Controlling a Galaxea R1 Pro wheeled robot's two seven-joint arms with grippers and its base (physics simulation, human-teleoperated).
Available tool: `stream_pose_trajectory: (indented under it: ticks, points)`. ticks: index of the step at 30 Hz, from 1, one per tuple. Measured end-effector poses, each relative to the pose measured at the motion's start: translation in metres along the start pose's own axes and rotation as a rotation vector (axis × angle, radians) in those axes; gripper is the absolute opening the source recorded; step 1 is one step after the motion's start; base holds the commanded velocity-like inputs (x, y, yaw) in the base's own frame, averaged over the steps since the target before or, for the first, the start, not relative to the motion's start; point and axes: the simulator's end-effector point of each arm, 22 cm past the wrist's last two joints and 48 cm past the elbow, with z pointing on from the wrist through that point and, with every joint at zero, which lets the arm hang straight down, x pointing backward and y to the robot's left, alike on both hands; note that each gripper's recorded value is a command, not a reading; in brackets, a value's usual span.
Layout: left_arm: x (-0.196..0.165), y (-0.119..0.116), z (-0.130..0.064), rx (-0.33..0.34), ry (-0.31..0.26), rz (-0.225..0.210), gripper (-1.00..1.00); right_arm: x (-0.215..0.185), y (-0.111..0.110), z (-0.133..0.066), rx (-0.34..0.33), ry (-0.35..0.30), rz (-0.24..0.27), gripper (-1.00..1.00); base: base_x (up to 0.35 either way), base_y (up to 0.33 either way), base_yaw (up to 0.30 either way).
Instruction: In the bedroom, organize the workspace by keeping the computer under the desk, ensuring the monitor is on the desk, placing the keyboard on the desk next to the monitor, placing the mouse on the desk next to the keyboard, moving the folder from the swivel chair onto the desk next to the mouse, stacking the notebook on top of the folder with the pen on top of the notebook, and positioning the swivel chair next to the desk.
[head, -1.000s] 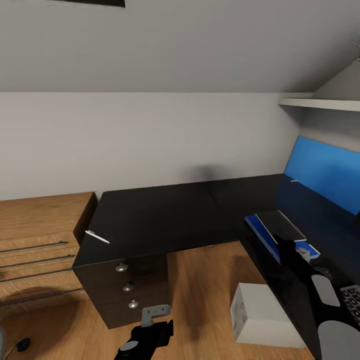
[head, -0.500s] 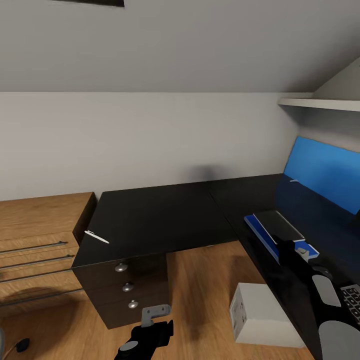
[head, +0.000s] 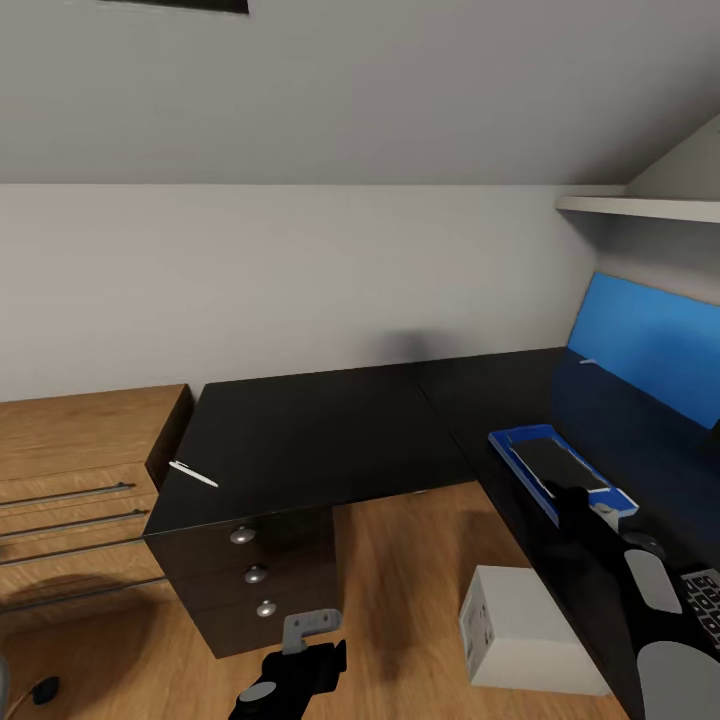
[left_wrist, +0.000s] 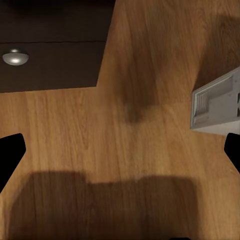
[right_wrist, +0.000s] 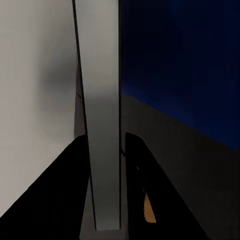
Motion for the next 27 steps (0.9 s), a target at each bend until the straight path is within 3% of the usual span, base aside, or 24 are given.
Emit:
stream_pose_trajectory:
  ticks: [27]
  points:
    - [-0.0006, -0.0006, -0.0003, 0.003, -0.002, 0.000, 1.00, 0.0009, -0.0044, -0.0001, 0.022, 0.002, 0.003, -1.00, 0.054, -0.037, 0.000]
